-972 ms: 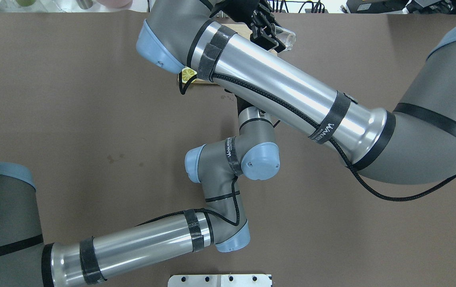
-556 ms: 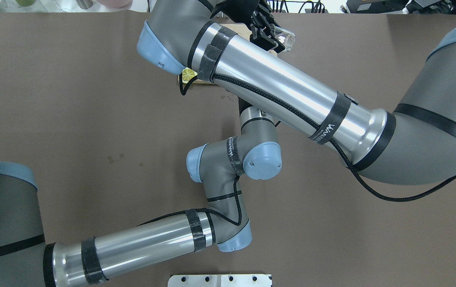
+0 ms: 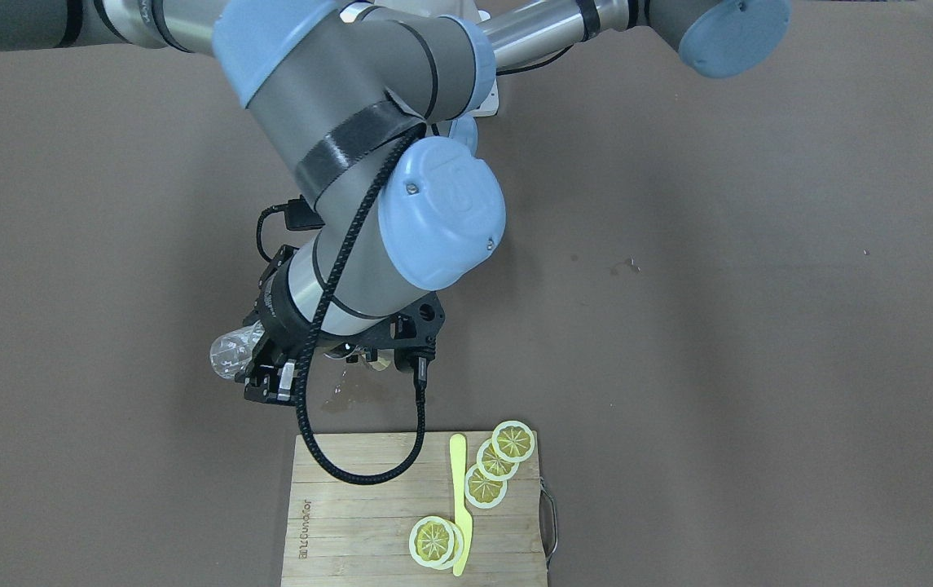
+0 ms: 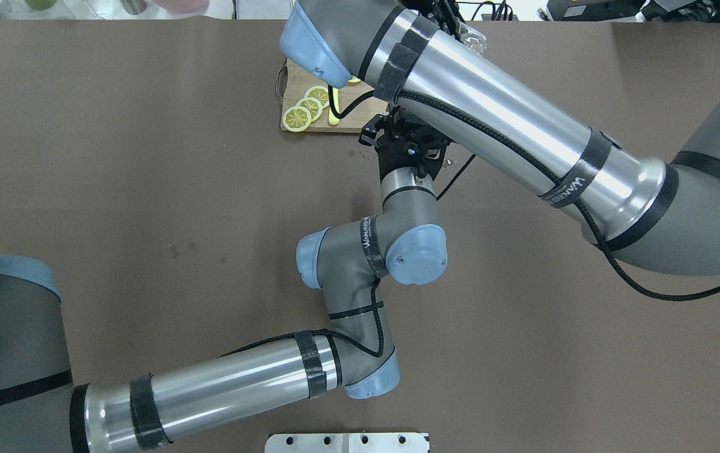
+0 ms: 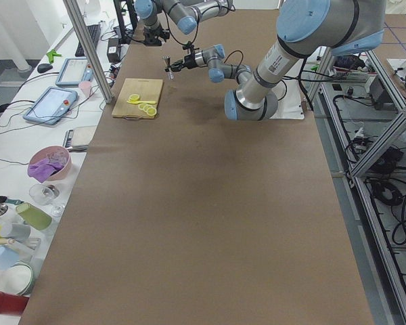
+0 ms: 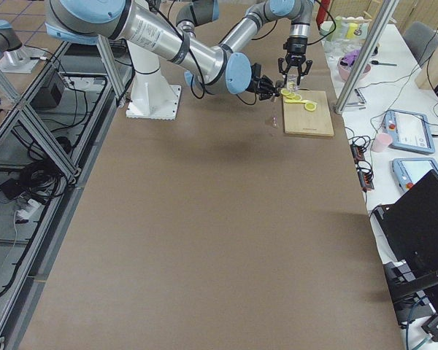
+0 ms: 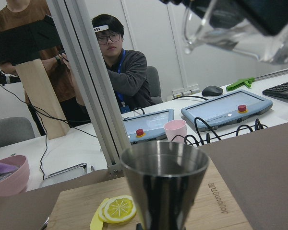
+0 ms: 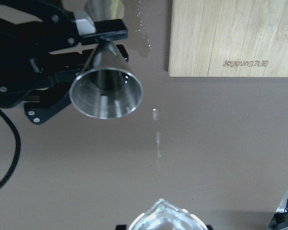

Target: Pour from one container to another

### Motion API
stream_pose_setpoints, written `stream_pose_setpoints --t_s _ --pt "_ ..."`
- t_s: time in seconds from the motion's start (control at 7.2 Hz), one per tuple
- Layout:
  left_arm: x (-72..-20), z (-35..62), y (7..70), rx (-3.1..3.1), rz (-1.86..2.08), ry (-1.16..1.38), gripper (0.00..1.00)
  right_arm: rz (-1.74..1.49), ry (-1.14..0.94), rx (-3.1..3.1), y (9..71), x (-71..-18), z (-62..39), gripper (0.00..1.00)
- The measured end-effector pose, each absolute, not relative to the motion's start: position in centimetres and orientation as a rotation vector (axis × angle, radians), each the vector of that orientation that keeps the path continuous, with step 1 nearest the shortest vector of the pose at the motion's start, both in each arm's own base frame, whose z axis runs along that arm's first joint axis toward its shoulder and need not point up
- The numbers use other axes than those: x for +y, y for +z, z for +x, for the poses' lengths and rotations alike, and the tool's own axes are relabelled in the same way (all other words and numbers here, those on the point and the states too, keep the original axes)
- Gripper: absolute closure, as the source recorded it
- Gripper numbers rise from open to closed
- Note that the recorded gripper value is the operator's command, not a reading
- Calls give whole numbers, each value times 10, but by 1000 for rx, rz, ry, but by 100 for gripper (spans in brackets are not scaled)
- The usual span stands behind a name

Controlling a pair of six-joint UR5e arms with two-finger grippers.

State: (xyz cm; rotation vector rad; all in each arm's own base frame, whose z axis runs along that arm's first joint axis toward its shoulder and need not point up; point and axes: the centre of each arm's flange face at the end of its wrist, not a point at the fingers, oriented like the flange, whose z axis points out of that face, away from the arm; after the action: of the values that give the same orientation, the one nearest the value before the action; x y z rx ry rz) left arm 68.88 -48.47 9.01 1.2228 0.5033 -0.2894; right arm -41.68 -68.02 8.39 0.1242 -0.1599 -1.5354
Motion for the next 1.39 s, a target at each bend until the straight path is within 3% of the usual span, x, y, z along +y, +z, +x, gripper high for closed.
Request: stream_pose_setpoints --t_s 0.56,1.39 --pt "-485 688 90 507 1221 -290 100 332 -1418 -373 150 -696 -326 100" --pt "-478 663 101 592 1221 -315 100 584 -1311 -669 316 -646 -218 100"
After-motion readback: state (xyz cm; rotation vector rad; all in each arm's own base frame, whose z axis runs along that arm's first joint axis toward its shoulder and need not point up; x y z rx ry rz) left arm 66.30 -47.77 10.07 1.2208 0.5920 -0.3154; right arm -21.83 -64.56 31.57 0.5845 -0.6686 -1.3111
